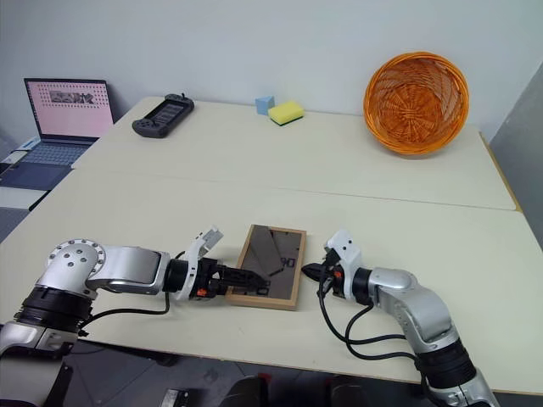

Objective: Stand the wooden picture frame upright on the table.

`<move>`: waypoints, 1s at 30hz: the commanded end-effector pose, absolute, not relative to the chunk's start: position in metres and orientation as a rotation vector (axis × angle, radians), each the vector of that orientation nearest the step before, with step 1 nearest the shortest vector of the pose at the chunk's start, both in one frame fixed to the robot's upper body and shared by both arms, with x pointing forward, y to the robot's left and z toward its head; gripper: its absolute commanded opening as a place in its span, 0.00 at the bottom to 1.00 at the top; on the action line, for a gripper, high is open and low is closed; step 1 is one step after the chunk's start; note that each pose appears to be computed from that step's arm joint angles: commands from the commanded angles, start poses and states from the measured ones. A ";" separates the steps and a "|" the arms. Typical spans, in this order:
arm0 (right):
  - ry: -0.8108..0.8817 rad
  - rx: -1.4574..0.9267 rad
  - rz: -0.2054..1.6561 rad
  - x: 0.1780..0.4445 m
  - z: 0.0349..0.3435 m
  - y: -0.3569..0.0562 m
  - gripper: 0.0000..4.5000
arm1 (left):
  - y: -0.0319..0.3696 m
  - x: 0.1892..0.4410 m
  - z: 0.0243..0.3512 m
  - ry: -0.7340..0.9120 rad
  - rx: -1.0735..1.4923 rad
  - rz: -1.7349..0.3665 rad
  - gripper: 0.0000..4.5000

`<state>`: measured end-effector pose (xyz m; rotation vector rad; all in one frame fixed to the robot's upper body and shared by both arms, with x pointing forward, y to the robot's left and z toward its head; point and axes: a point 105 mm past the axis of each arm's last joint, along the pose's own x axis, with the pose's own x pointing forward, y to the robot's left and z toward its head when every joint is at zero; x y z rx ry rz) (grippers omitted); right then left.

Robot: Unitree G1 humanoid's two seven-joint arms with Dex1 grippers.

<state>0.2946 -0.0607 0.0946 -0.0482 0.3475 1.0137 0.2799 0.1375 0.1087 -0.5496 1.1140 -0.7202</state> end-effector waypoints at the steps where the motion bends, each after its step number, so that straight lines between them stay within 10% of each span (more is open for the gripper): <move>1: 0.306 -0.055 1.031 0.295 0.105 -0.059 0.00 | 0.133 0.283 0.116 1.076 -0.576 -0.748 0.62; 11: 0.308 -0.057 1.026 0.296 0.104 -0.060 0.00 | 0.129 0.285 0.123 1.045 -0.589 -0.774 0.30; 30: 0.309 -0.089 1.013 0.301 0.103 -0.069 0.00 | 0.127 0.296 0.145 0.951 -0.636 -0.811 0.29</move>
